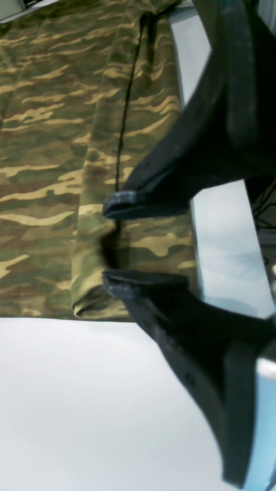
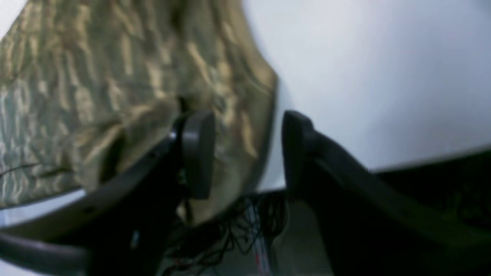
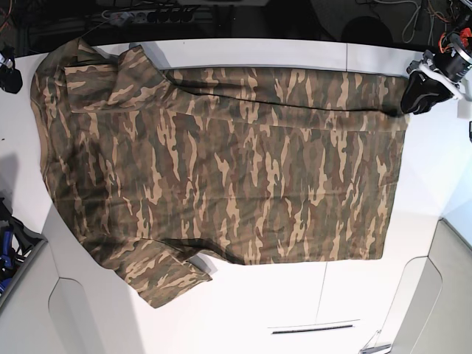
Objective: Fold the T-shirt properly
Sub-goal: 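Regrasp the shirt edge with both grippers and smooth it flat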
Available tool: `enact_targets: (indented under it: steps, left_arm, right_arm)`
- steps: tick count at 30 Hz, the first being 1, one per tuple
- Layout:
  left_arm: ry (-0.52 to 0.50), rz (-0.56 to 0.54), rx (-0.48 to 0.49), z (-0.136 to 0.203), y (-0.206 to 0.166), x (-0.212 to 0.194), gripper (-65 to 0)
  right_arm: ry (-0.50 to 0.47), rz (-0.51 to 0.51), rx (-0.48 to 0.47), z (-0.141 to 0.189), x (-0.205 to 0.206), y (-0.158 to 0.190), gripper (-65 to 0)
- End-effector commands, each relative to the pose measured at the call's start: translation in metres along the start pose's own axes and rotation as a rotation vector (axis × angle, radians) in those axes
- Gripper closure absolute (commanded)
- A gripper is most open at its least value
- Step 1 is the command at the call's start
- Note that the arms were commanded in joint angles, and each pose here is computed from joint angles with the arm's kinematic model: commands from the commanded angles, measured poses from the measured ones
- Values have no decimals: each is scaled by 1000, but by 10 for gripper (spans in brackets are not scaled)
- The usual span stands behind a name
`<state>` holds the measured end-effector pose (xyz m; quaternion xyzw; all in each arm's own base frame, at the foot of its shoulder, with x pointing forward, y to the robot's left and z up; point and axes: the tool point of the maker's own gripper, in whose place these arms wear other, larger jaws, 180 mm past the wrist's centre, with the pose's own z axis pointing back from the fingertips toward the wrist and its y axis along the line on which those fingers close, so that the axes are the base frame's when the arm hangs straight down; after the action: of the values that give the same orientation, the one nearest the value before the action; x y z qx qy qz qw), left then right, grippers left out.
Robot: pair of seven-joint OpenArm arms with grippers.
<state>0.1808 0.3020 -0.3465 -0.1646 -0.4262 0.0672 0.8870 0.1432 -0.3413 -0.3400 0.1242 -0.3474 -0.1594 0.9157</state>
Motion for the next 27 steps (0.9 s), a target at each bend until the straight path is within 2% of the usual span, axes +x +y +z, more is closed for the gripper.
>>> enact_targets:
  steps: [1, 7, 13, 20, 24, 27]
  left_arm:
    - [-36, -22, -15, 3, -2, 14, -259]
    - [-41, -23, -15, 3, -2, 15, -259]
    - [-66, -21, -19, 0, -4, 21, -259]
    - [-66, 15, -24, -2, -9, 12, -258]
    - [-61, 22, -25, -3, -10, 9, -259]
    - [-62, 28, -26, -3, -10, 8, -259]
  right_arm:
    - [-41, 37, 13, 7, 14, 6, -282]
    - [-40, 98, 80, 2, 16, 34, -282]
    - [61, 154, 173, -31, -10, 70, -282]
    - [136, 225, 189, -65, -38, 90, -283]
    - [163, 244, 198, -71, -47, 95, -283]
    - [161, 252, 163, -73, -47, 88, -283]
